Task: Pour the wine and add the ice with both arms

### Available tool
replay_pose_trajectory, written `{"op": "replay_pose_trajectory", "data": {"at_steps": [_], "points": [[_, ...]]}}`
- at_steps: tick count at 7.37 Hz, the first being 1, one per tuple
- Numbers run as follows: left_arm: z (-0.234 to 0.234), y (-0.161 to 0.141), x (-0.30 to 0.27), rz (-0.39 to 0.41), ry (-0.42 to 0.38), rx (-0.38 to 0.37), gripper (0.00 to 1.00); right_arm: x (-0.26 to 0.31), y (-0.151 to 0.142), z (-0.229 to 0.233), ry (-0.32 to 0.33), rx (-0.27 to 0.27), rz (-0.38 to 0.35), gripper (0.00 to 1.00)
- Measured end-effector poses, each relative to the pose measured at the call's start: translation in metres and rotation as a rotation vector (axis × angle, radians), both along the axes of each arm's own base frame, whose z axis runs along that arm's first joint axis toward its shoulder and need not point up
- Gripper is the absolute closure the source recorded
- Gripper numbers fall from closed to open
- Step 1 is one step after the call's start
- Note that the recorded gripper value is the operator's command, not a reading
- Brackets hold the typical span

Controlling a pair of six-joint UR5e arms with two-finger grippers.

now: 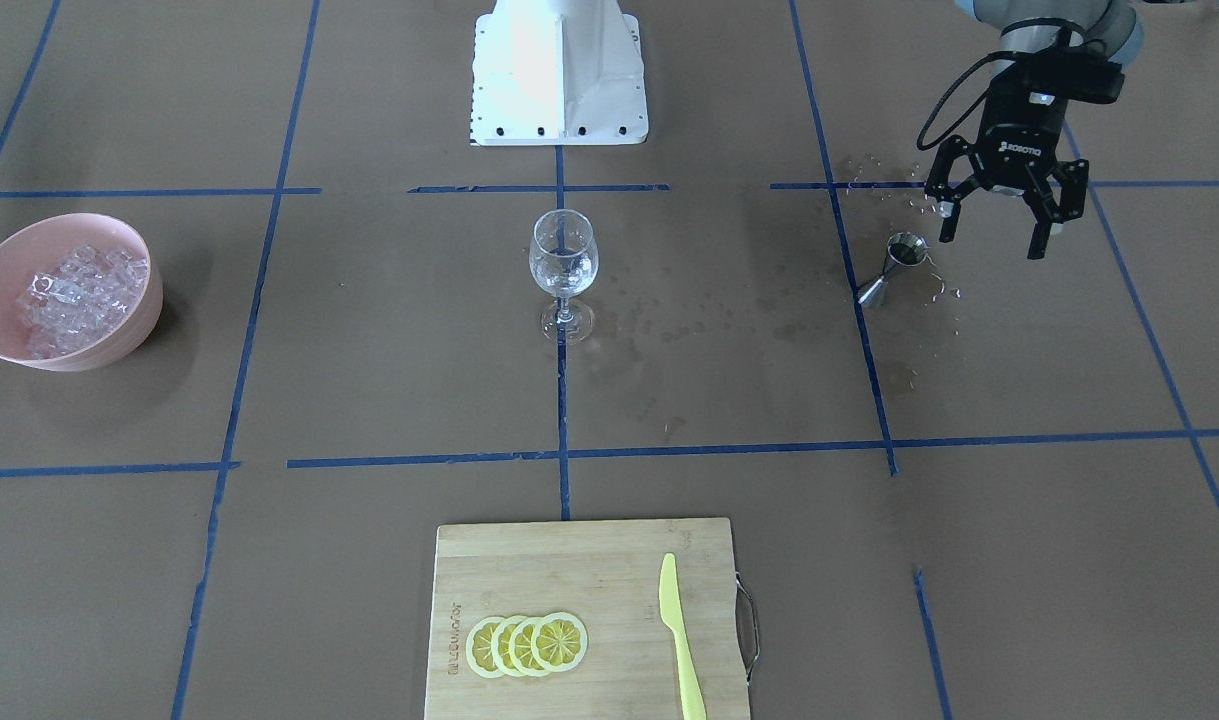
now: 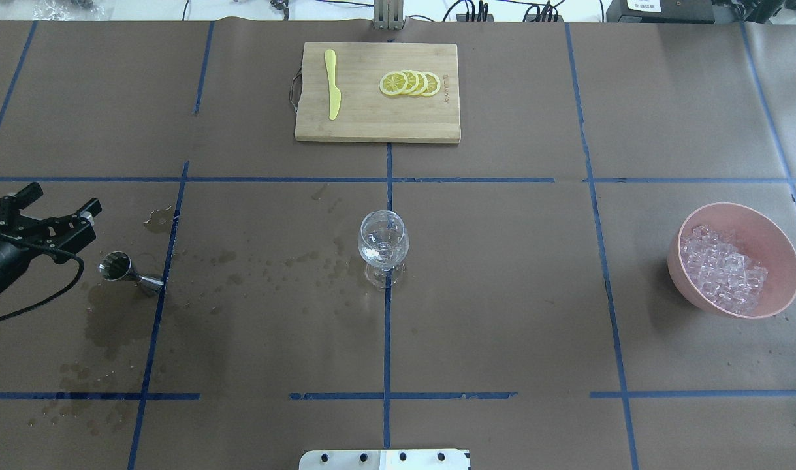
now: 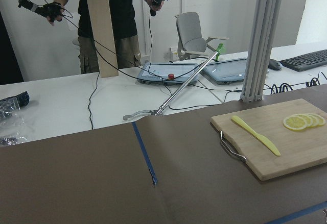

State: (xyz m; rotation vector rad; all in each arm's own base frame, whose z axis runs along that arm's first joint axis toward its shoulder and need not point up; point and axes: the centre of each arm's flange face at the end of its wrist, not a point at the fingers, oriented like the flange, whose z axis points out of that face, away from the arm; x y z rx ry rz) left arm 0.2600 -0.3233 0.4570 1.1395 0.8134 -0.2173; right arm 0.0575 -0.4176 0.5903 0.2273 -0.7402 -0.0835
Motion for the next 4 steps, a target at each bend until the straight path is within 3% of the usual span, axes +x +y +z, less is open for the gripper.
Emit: {"op": "replay_pose_trajectory", "data": {"at_steps": [4], "points": [[0.024,0.045,0.056,-0.068,0.031,0.0,0.0,0.0,0.0,0.0,0.0,0.0,0.0,0.0]]}}
